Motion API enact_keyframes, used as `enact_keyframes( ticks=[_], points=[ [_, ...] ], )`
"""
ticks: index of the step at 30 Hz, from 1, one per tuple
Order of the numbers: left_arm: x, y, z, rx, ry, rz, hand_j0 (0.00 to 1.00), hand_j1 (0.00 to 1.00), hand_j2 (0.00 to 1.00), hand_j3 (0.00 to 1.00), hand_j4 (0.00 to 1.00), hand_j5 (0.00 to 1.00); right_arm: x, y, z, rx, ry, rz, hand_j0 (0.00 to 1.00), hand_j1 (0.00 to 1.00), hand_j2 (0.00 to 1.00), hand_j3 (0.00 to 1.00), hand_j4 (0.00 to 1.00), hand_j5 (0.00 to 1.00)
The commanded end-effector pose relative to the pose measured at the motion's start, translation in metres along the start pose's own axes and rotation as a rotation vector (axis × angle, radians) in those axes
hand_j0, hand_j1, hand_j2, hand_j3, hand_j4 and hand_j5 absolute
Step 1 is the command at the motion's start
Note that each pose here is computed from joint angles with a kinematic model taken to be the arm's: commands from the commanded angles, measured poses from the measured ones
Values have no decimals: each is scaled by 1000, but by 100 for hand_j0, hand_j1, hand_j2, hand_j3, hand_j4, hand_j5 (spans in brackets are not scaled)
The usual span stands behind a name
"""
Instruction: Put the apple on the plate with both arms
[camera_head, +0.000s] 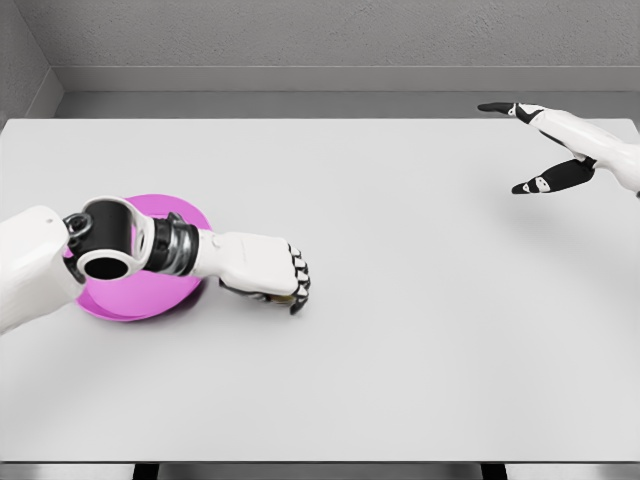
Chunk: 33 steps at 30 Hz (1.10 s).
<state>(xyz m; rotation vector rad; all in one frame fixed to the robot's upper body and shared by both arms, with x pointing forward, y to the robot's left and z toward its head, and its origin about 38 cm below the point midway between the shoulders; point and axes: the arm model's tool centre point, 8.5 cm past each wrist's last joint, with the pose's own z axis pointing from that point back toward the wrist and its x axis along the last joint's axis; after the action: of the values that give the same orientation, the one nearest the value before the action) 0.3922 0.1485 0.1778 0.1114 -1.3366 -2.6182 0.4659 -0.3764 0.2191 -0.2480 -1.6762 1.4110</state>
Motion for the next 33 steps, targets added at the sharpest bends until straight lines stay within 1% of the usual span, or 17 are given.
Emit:
enact_keyframes(
  ticks=[1,2,3,5,7,9,10,12,15,18,20,24,26,31,32,33],
  points=[
    [1,0,4,8,-23,-10,44,44,44,44,44,44,0,-1,0,-5,-2,-6,100,100,100,100,100,100],
    [-2,-1,14,10,-19,-6,44,44,44,44,44,44,0,-1,0,-5,-1,-4,100,100,100,100,100,100],
    [-4,3,22,19,-24,-6,44,44,44,44,44,44,0,-1,0,-5,-1,-4,100,100,100,100,100,100],
    [-13,5,45,35,4,26,42,42,42,42,42,42,0,-1,0,2,4,6,100,100,100,100,100,100],
    [-24,3,77,57,60,67,41,41,41,41,41,41,0,-1,0,3,5,7,100,100,100,100,100,100],
    [-33,-2,107,62,118,94,41,41,41,41,41,41,0,-1,0,3,5,7,100,100,100,100,100,100],
    [-37,-7,126,62,152,121,41,41,41,41,41,41,0,-1,-1,3,4,8,100,100,100,100,100,100],
    [-42,-15,149,52,200,147,41,41,41,41,41,41,0,-1,0,4,7,7,100,100,100,100,100,100],
    [-59,-34,167,30,272,205,41,41,41,41,41,41,-1,-2,1,3,8,8,100,100,100,100,100,100],
    [-61,-40,168,24,280,223,42,42,42,42,42,42,-1,0,2,4,10,6,100,100,100,100,100,100],
    [-61,-40,165,26,275,223,47,47,47,47,47,47,-1,-1,2,4,10,8,100,100,100,100,100,100],
    [-61,-39,163,39,265,236,72,72,72,72,72,72,-1,-1,2,4,10,8,100,100,100,100,100,100],
    [-64,-42,162,44,268,252,92,92,92,92,92,92,-1,-1,2,5,11,7,100,100,100,100,100,100],
    [-65,-43,163,44,271,256,97,97,97,97,97,97,-1,-1,2,4,10,8,100,100,100,100,100,100],
    [-65,-41,163,49,269,254,100,100,100,100,100,100,-2,-3,4,5,15,12,100,100,100,100,100,100],
    [-64,-39,160,56,259,256,100,100,100,100,100,100,-1,-3,4,5,14,13,100,100,100,100,100,100]
  ],
)
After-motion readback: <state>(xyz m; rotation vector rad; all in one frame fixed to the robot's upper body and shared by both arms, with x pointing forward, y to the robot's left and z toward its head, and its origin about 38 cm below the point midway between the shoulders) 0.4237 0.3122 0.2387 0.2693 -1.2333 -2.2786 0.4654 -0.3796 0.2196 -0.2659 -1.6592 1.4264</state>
